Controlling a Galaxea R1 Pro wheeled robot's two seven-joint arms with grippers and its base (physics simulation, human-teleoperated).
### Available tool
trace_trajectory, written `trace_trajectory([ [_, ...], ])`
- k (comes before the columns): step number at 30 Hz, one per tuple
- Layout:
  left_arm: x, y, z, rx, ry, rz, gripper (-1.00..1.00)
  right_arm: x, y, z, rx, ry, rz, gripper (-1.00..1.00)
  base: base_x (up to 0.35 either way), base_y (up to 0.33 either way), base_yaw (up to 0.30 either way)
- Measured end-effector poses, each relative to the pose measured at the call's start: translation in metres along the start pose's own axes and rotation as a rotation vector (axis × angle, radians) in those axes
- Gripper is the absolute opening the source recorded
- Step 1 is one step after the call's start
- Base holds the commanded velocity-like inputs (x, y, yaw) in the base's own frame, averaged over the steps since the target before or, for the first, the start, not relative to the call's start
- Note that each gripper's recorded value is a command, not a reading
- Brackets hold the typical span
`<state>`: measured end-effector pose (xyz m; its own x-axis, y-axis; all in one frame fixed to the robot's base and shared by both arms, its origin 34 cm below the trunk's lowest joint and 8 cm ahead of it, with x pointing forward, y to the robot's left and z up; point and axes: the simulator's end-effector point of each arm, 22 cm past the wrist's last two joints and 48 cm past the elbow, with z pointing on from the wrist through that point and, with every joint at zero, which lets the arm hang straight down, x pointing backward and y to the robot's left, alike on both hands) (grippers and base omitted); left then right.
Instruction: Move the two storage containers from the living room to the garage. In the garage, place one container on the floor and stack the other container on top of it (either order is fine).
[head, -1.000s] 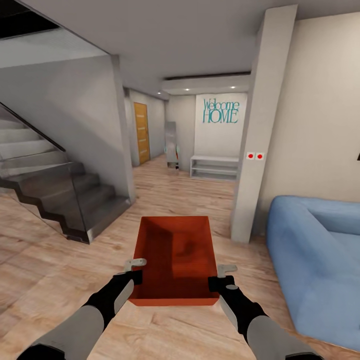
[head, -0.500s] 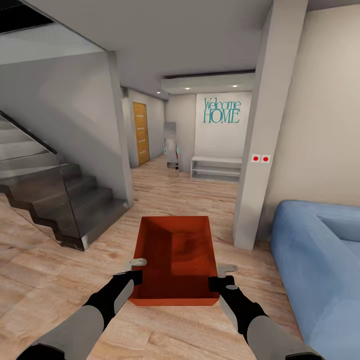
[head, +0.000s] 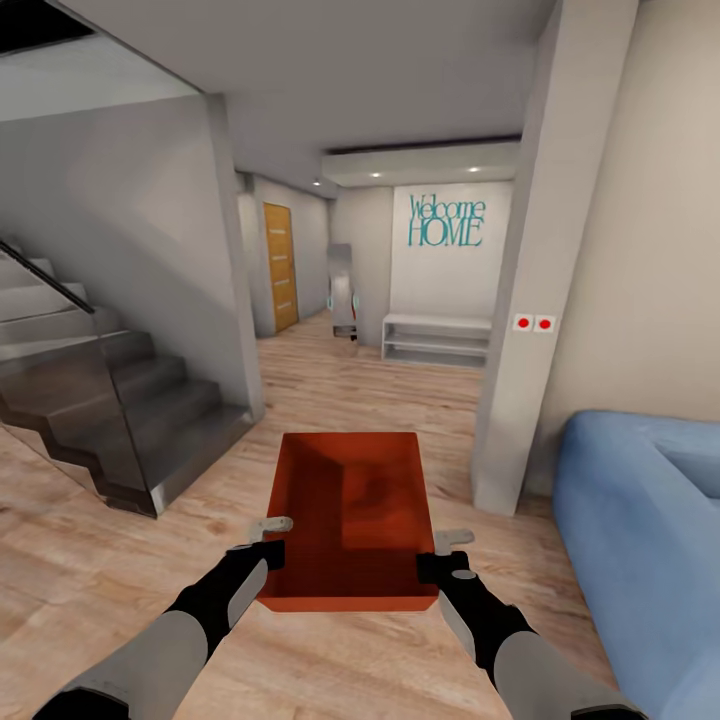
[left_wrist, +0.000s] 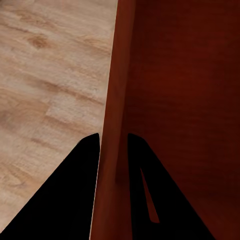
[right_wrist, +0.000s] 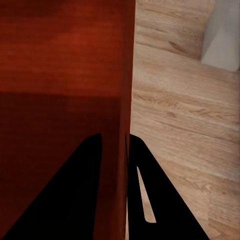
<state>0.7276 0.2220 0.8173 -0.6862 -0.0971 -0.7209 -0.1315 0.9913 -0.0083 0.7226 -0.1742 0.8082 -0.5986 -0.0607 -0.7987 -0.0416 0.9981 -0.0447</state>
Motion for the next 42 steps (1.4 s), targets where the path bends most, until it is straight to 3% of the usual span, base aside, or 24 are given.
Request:
trace_trajectory([
  [42,0.0007,0.0000,0.0000,-0.001,0.003,-0.001,-1.00,0.0000,-0.0001,0.0000,0.000,0.002,-0.001,-1.00,0.320,0.000,0.000],
])
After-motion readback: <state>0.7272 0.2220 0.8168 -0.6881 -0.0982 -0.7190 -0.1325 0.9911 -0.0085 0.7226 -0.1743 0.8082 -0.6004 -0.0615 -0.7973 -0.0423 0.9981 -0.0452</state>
